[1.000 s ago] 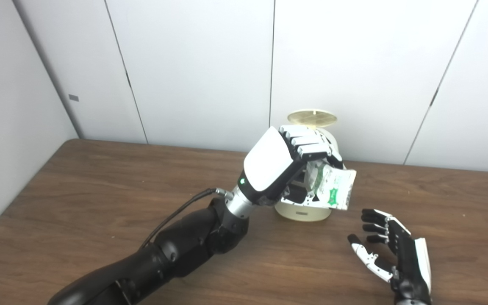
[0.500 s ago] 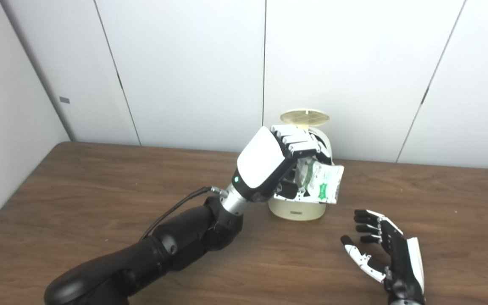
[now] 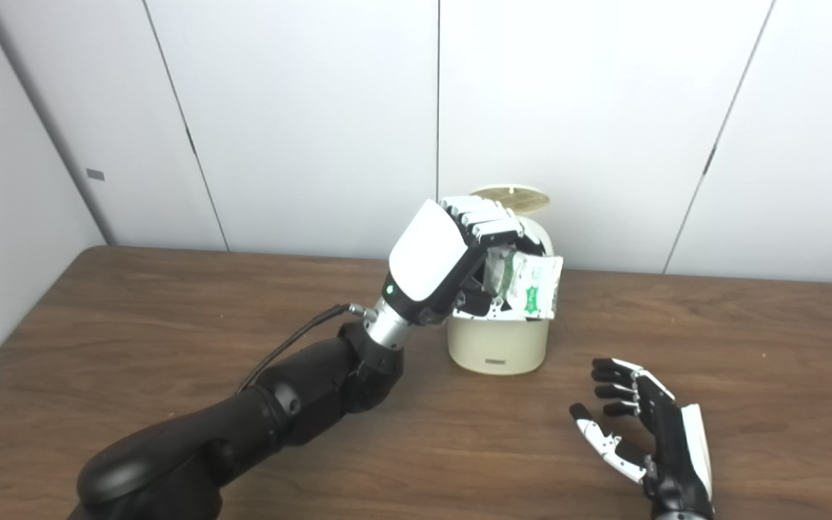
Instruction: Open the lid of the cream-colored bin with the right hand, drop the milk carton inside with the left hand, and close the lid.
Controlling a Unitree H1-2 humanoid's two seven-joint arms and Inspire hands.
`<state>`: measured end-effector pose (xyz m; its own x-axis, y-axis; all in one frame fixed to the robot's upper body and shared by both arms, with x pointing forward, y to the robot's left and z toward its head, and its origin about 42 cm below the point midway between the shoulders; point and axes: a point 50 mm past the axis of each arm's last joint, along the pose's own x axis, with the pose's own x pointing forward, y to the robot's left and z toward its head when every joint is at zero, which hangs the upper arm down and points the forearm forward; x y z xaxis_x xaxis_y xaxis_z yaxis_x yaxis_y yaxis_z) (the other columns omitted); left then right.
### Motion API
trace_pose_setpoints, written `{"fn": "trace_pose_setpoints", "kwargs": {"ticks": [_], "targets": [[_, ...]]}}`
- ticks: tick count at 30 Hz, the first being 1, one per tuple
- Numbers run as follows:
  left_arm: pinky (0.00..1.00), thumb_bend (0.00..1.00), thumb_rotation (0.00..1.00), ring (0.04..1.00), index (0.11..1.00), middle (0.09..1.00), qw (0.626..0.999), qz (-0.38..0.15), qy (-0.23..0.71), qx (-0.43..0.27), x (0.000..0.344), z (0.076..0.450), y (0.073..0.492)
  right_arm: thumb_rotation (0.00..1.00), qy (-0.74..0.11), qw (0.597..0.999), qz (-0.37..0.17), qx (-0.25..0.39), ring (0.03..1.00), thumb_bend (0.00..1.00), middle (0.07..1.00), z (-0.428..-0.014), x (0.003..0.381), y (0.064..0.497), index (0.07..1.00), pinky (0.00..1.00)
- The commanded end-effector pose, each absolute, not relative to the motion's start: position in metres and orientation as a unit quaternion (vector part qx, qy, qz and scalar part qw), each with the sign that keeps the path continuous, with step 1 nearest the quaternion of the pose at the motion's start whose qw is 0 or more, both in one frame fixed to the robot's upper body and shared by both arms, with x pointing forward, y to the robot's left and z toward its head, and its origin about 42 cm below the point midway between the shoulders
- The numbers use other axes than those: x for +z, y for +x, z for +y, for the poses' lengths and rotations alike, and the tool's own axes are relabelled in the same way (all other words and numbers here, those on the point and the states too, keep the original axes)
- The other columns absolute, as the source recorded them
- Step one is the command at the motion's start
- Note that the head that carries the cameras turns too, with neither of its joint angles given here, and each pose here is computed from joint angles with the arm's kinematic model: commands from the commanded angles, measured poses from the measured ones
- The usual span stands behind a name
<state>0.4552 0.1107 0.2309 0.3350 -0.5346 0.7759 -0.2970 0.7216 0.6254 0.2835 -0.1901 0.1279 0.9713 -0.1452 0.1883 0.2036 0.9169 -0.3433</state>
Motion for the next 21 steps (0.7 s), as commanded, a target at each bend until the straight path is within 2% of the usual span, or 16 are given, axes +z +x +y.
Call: {"fn": "trace_pose_setpoints", "kwargs": {"ticks": [1, 6, 11, 16, 21], "targets": [[0.37, 0.51, 0.00, 0.455, 0.491, 0.465, 0.717, -0.600, 0.351, -0.057, 0.264, 0.110, 0.469, 0.07, -0.182, 0.975, -0.088, -0.093, 0.649, 0.27, 0.683, -0.187, 0.130, 0.282, 0.678, 0.56], [0.36, 0.51, 0.00, 0.452, 0.492, 0.464, 0.719, -0.595, 0.355, -0.052, 0.265, 0.112, 0.474, 0.06, -0.186, 0.974, -0.086, -0.093, 0.652, 0.27, 0.684, -0.186, 0.131, 0.281, 0.679, 0.56], [0.36, 0.51, 0.00, 0.452, 0.490, 0.465, 0.722, -0.590, 0.358, -0.049, 0.266, 0.113, 0.477, 0.13, -0.190, 0.974, -0.079, -0.093, 0.660, 0.27, 0.690, -0.185, 0.131, 0.279, 0.683, 0.57], [0.35, 0.51, 0.00, 0.450, 0.488, 0.469, 0.741, -0.572, 0.350, -0.045, 0.263, 0.113, 0.479, 0.08, -0.192, 0.974, -0.082, -0.093, 0.654, 0.27, 0.682, -0.184, 0.131, 0.278, 0.677, 0.56], [0.35, 0.51, 0.00, 0.447, 0.488, 0.472, 0.743, -0.566, 0.354, -0.037, 0.260, 0.115, 0.482, 0.08, -0.190, 0.974, -0.080, -0.095, 0.653, 0.28, 0.681, -0.182, 0.131, 0.277, 0.677, 0.56]]}}
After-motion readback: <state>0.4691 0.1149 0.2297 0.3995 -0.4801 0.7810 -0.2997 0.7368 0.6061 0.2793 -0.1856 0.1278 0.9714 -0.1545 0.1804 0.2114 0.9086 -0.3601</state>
